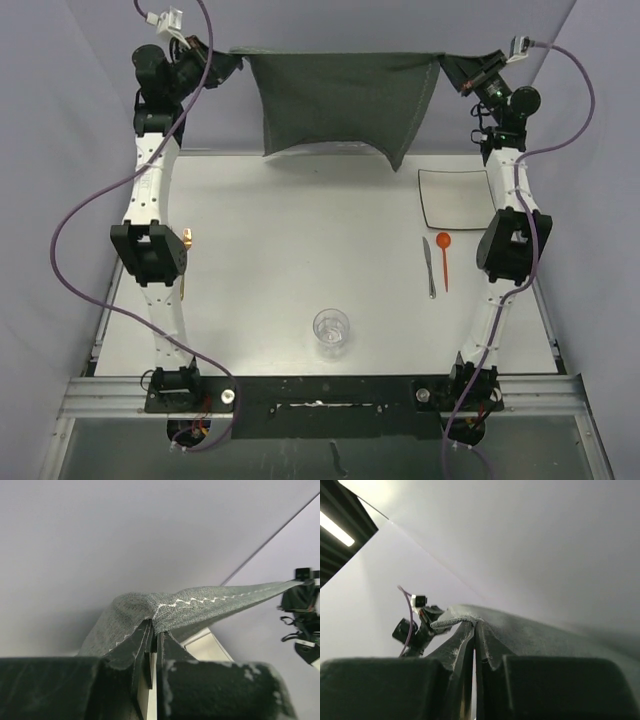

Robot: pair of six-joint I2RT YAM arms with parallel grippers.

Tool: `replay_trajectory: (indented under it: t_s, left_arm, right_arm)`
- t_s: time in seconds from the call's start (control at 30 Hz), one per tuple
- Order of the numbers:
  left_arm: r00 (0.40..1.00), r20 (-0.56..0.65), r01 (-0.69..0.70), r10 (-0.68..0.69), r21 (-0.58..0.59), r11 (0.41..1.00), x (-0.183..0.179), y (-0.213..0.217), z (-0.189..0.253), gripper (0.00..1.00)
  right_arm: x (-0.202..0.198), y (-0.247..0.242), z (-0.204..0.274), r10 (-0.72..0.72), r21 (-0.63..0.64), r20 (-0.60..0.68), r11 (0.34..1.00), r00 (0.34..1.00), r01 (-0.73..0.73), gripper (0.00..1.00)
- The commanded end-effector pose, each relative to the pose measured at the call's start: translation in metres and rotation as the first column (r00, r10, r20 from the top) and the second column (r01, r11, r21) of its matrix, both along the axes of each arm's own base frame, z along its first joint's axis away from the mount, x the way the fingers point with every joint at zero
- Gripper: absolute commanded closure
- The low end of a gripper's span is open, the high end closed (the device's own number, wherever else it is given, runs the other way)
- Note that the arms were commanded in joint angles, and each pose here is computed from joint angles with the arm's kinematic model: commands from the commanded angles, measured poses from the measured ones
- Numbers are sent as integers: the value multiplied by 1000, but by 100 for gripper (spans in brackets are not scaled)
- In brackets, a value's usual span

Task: Set the dinner table for one person
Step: Flatten out the napkin at the center of the board.

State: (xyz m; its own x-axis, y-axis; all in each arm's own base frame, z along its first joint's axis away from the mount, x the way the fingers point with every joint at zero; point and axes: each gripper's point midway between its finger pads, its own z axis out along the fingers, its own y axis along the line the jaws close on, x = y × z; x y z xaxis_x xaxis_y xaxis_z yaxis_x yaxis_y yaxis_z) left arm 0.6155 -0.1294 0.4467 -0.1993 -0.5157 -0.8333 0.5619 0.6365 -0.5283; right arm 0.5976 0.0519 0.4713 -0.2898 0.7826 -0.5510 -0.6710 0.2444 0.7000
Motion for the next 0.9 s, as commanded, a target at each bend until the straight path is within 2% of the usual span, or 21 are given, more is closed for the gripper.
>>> replay_trajectory:
  t_s: [0.0,0.07,0.23,0.33,0.47,0.6,0.7,0.73,0.8,0.87]
  left_arm:
    - [958,180,-222,225,-37,974,-51,106,87,100]
    - [960,120,-250,255,-51,967,-68,121,70,100]
    - [961,-60,-274,269,-104,956,-118,142,11,100]
    - [952,-201,-260,233,-121,958,-141,132,-39,100]
    - [929,-327,-236,174,-157,959,-166,113,-73,100]
    - [877,-478,-130,44,-149,980,-190,81,-104,100]
    - [804,-591,-37,-66,-161,986,-220,54,-137,100]
    - [763,-640,-26,-87,-164,986,-232,48,-152,100]
    - [703,-703,-8,-113,-167,986,-257,36,-174,100]
    - [653,-747,-10,-123,-170,985,-279,31,-191,100]
  right_arm:
    - [-31,-38,-4,0,99,38,995,999,-3,100]
    - [-31,-36,-48,10,89,-67,996,998,-4,100]
    - [-47,-36,-105,40,92,-222,996,974,-19,100]
    - [-64,-32,-120,66,114,-272,993,960,-36,100]
    - [-90,-22,-128,74,103,-335,994,939,-41,100]
    - [-120,-12,-144,55,46,-439,998,897,-39,100]
    - [-150,-7,-182,1,-17,-591,1000,806,-13,100]
    - [-162,-6,-202,-36,-61,-653,998,756,-5,100]
    - [-192,-6,-250,-122,-162,-781,987,613,-10,100]
    - [-219,-4,-285,-148,-188,-852,982,503,-29,100]
